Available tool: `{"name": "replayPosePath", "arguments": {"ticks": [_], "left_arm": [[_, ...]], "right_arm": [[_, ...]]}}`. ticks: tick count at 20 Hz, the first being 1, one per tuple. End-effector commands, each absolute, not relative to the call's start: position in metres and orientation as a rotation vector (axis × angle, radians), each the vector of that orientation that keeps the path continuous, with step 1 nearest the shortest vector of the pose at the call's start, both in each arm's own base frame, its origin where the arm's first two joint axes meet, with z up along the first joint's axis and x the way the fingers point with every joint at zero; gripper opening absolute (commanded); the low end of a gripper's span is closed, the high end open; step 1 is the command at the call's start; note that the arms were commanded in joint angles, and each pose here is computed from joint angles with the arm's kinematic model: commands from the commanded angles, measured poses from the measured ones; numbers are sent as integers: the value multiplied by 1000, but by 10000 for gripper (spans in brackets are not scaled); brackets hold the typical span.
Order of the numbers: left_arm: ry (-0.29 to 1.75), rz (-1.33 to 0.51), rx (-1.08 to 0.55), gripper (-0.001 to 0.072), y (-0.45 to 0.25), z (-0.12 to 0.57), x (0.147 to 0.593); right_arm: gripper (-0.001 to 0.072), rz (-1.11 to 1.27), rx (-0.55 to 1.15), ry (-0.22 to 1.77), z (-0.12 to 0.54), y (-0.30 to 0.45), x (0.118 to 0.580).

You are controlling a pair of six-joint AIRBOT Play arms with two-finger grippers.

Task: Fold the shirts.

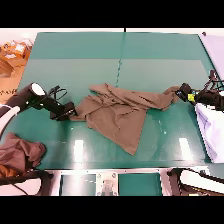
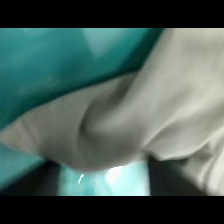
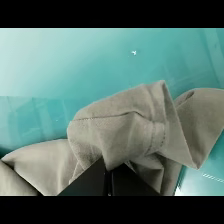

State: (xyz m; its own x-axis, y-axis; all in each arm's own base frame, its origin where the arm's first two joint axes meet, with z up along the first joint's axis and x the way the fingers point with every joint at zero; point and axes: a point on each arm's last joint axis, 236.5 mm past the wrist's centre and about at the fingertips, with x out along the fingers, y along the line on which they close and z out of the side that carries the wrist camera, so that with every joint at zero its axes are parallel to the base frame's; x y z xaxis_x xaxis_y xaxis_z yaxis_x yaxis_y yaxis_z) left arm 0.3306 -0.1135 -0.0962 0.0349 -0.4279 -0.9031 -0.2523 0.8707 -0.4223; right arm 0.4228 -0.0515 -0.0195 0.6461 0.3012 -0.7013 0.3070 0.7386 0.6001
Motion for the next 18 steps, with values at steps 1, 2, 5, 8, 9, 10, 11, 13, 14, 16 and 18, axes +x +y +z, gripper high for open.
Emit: {"name": "replayPosePath", "arguments": {"ticks": [1, 2, 5, 8, 9, 10, 11, 13, 14, 16, 18], "left_arm": [[1338, -112, -542, 102, -102, -101, 380], [1275, -111, -526, 72, -98, -92, 399], [1099, -117, -484, 70, -80, -46, 459], [957, -115, -457, 70, -49, -1, 511], [924, -121, -432, 70, -39, 8, 526], [903, -137, -402, 71, -34, 14, 539], [893, -158, -378, 71, -33, 17, 549], [855, -235, -355, 72, -46, 22, 570], [832, -282, -361, 72, -59, 25, 578], [799, -351, -391, 75, -85, 27, 590], [829, -386, -393, 471, -105, 17, 587]], "right_arm": [[17, 31, 780, 948, -24, -41, 413], [16, 44, 793, 984, -25, -35, 406], [16, 33, 785, 1070, -23, -26, 377], [16, 15, 789, 1113, -10, -9, 332], [16, 31, 804, 1119, -4, 4, 315], [17, 62, 821, 1131, 2, 22, 296], [17, 114, 836, 1140, 9, 47, 277], [17, 201, 888, 1127, 22, 93, 249], [17, 207, 914, 1107, 25, 106, 242], [18, 191, 936, 1049, 24, 112, 248], [18, 158, 945, 1011, 18, 108, 261]]}}
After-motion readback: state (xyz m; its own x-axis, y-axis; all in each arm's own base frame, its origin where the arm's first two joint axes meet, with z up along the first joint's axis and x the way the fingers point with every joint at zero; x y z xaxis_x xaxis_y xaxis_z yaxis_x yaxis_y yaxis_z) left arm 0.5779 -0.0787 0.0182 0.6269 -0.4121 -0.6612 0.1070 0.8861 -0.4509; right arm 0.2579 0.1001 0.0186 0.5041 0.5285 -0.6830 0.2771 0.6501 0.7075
